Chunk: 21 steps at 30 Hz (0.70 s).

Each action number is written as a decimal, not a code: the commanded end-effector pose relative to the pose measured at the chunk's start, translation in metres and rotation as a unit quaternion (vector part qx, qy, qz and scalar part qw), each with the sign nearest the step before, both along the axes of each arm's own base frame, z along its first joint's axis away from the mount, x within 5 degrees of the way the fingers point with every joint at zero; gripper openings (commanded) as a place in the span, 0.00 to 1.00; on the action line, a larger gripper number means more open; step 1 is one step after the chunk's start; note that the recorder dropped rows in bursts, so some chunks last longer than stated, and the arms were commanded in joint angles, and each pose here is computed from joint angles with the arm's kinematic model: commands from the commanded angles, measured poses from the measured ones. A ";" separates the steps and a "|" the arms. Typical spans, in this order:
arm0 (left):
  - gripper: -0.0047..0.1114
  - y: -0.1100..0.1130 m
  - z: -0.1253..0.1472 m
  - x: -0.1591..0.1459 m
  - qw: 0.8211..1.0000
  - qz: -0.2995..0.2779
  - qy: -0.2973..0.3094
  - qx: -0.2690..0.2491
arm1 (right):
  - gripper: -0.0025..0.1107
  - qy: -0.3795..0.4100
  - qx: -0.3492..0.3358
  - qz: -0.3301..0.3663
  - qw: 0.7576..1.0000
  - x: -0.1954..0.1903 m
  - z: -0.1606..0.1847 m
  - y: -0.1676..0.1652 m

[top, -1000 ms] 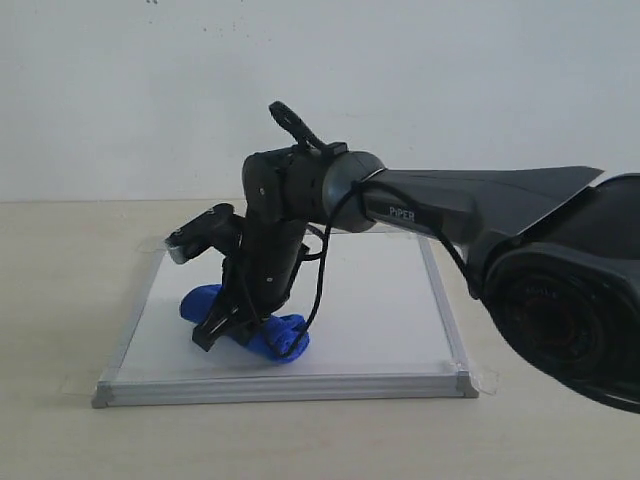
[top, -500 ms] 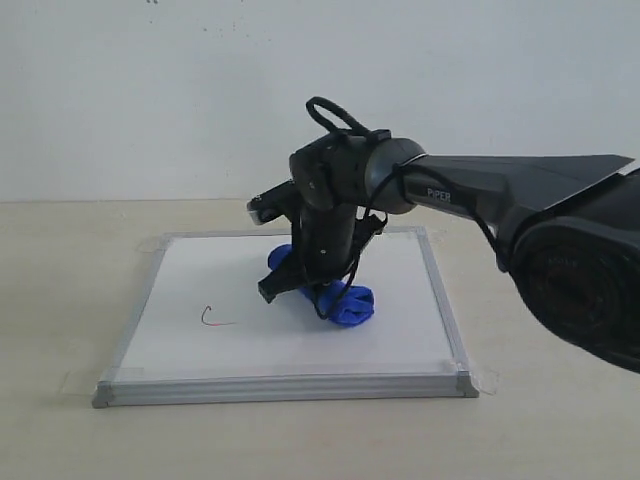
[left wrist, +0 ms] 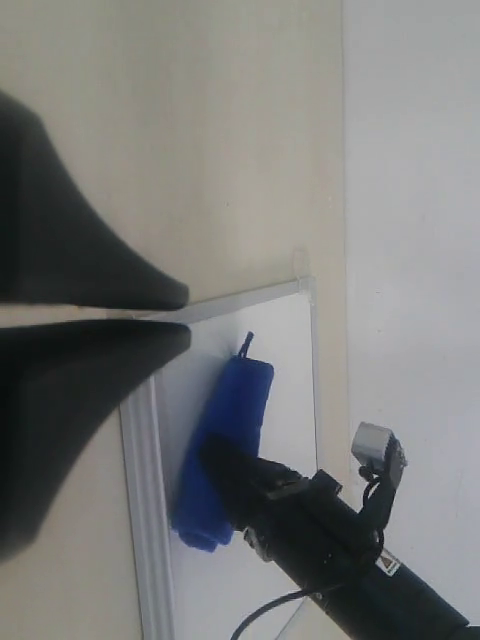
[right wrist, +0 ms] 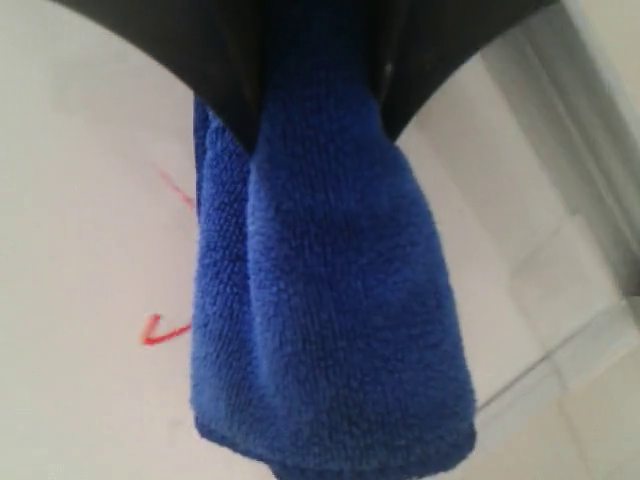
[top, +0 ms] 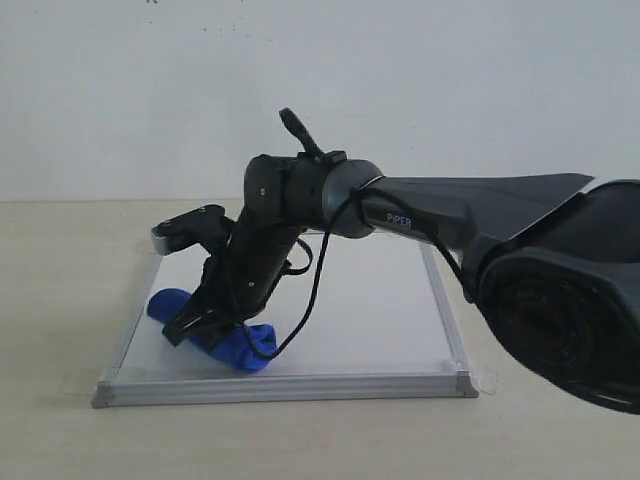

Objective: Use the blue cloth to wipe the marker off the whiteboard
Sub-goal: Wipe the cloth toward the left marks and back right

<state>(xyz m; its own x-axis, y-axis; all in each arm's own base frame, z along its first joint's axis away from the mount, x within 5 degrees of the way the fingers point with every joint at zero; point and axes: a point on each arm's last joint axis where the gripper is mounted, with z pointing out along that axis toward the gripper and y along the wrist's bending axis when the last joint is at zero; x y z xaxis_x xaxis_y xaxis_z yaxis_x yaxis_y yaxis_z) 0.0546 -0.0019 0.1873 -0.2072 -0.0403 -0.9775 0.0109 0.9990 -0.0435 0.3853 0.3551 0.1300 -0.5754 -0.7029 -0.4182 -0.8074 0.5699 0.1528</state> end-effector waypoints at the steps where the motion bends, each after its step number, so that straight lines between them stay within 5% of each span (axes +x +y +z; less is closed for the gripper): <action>1: 0.07 0.000 0.000 0.000 1.000 -0.002 -0.004 -0.002 | 0.02 -0.056 -0.126 -0.122 0.983 0.044 -0.019 -0.060; 4: 0.07 0.000 0.000 0.000 1.000 -0.002 -0.004 -0.002 | 0.02 -0.049 -0.119 -0.166 0.978 0.054 -0.019 -0.075; 8: 0.07 0.000 0.000 0.000 1.000 -0.002 -0.004 -0.002 | 0.02 0.016 -0.017 -0.073 0.997 0.024 -0.029 -0.027; 13: 0.07 0.000 0.000 0.000 1.000 -0.002 -0.004 -0.002 | 0.02 0.082 0.075 0.035 0.993 -0.011 -0.024 0.012; 17: 0.07 0.000 0.000 0.000 1.000 -0.002 -0.004 -0.002 | 0.02 0.061 0.067 0.029 0.995 0.003 -0.013 0.003; 21: 0.07 0.000 0.000 0.000 1.000 -0.002 -0.004 -0.002 | 0.02 -0.028 -0.028 -0.052 0.998 0.034 -0.018 -0.027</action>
<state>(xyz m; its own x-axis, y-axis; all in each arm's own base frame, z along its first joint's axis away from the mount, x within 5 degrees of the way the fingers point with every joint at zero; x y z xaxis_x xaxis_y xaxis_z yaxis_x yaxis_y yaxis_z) 0.0546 -0.0019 0.1873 -0.2072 -0.0403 -0.9775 0.0109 0.9990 -0.0435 0.3970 0.3554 0.1269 -0.6017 -0.6472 -0.4680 -0.7928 0.5548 0.2521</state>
